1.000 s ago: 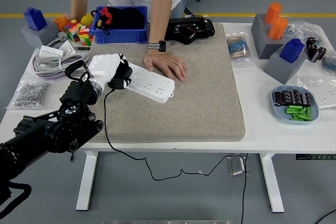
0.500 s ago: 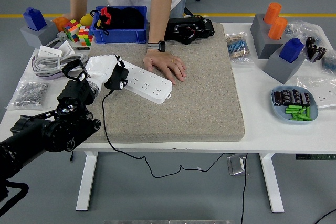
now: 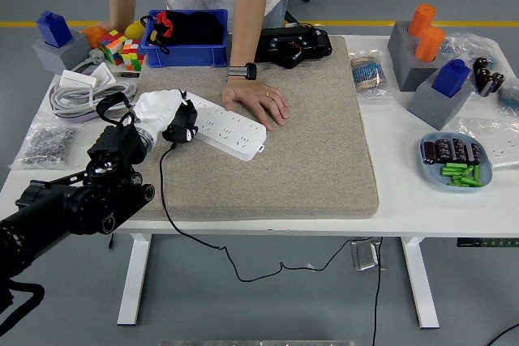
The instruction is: Press the white button,pick up the black plug,place it near the board,insert it into the board
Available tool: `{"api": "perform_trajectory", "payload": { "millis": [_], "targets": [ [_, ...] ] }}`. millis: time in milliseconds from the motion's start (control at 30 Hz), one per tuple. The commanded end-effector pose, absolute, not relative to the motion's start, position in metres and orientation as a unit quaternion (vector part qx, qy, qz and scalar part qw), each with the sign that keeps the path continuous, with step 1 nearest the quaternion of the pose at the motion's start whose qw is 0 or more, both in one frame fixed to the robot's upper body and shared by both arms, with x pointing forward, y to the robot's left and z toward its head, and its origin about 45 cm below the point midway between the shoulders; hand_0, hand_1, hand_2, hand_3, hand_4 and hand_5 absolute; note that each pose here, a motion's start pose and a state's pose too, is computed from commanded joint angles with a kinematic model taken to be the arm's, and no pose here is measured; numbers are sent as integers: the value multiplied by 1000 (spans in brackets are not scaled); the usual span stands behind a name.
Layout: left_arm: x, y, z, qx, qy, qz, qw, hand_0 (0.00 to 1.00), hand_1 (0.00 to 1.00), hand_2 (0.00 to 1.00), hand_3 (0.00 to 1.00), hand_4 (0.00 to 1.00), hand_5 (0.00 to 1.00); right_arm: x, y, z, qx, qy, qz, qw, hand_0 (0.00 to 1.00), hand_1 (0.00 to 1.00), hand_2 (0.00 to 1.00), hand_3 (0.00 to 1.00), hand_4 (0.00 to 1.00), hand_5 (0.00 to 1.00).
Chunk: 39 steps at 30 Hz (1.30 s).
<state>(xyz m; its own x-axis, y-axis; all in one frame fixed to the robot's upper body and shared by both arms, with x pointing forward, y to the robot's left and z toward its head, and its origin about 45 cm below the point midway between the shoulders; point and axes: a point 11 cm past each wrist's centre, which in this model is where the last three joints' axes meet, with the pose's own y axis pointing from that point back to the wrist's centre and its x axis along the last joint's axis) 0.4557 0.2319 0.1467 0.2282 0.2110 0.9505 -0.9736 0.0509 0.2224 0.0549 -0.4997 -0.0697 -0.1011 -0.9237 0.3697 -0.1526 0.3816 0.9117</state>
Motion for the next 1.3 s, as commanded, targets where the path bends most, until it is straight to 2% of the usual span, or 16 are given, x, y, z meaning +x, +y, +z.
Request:
{"api": "perform_trajectory", "payload": {
  "millis": [33, 67, 233, 267, 433, 467, 633, 667, 833, 867, 1033, 1067, 1233, 1267, 1300],
  "targets": [
    [456, 232, 147, 488, -389, 485, 612, 722, 777, 712, 778, 864, 2, 55, -500, -70, 418, -645, -367, 525, 773, 675, 652, 605, 650, 417],
    [456, 232, 148, 484, -391, 487, 613, 863, 917, 856, 853, 972, 96, 55, -500, -70, 418, -645, -367, 524, 773, 674, 652, 605, 650, 417],
    [456, 229, 150, 472, -396, 491, 616, 863, 917, 856, 853, 972, 96, 55, -499, -70, 418, -645, -368, 523, 773, 674, 652, 605, 650, 417],
    [456, 229, 150, 469, -397, 492, 617, 894, 958, 927, 903, 987, 171, 55, -499, -70, 417, -645, -368, 523, 774, 674, 651, 605, 650, 417],
    [456, 228, 151, 463, -396, 496, 618, 894, 958, 927, 903, 987, 171, 55, -499, -70, 417, -646, -368, 523, 774, 674, 651, 605, 650, 417],
    [456, 228, 151, 464, -396, 496, 618, 904, 969, 957, 923, 992, 236, 55, -499, -70, 417, -646, -369, 523, 774, 674, 652, 605, 651, 417],
    [456, 229, 152, 458, -397, 499, 619, 904, 969, 957, 923, 992, 236, 54, -498, -70, 417, -645, -370, 522, 774, 674, 652, 605, 651, 417],
    [456, 229, 152, 457, -397, 500, 620, 949, 998, 985, 954, 998, 323, 54, -498, -70, 417, -645, -370, 523, 775, 674, 652, 605, 651, 417],
    [454, 227, 163, 420, -397, 518, 631, 949, 998, 985, 954, 998, 323, 53, -499, -71, 415, -646, -371, 522, 775, 674, 652, 605, 651, 417],
    [453, 226, 166, 410, -396, 523, 634, 977, 998, 992, 963, 984, 487, 52, -499, -71, 415, -646, -371, 522, 777, 674, 652, 605, 651, 417],
    [450, 222, 184, 363, -389, 544, 649, 977, 998, 992, 963, 984, 487, 52, -498, -71, 415, -647, -372, 520, 777, 674, 652, 605, 651, 417],
    [448, 222, 188, 353, -389, 548, 651, 981, 998, 988, 958, 958, 616, 52, -497, -71, 415, -647, -373, 520, 777, 674, 652, 606, 652, 417],
    [437, 225, 199, 323, -405, 551, 655, 981, 998, 988, 958, 958, 616, 54, -498, -71, 415, -650, -372, 517, 777, 674, 652, 606, 652, 417],
    [434, 229, 198, 323, -407, 549, 655, 967, 972, 905, 886, 937, 646, 54, -498, -70, 414, -650, -372, 517, 777, 674, 650, 606, 652, 417],
    [432, 231, 197, 324, -408, 547, 655, 967, 972, 905, 886, 937, 646, 54, -499, -70, 414, -650, -372, 517, 777, 674, 650, 606, 652, 417]
  ]
}}
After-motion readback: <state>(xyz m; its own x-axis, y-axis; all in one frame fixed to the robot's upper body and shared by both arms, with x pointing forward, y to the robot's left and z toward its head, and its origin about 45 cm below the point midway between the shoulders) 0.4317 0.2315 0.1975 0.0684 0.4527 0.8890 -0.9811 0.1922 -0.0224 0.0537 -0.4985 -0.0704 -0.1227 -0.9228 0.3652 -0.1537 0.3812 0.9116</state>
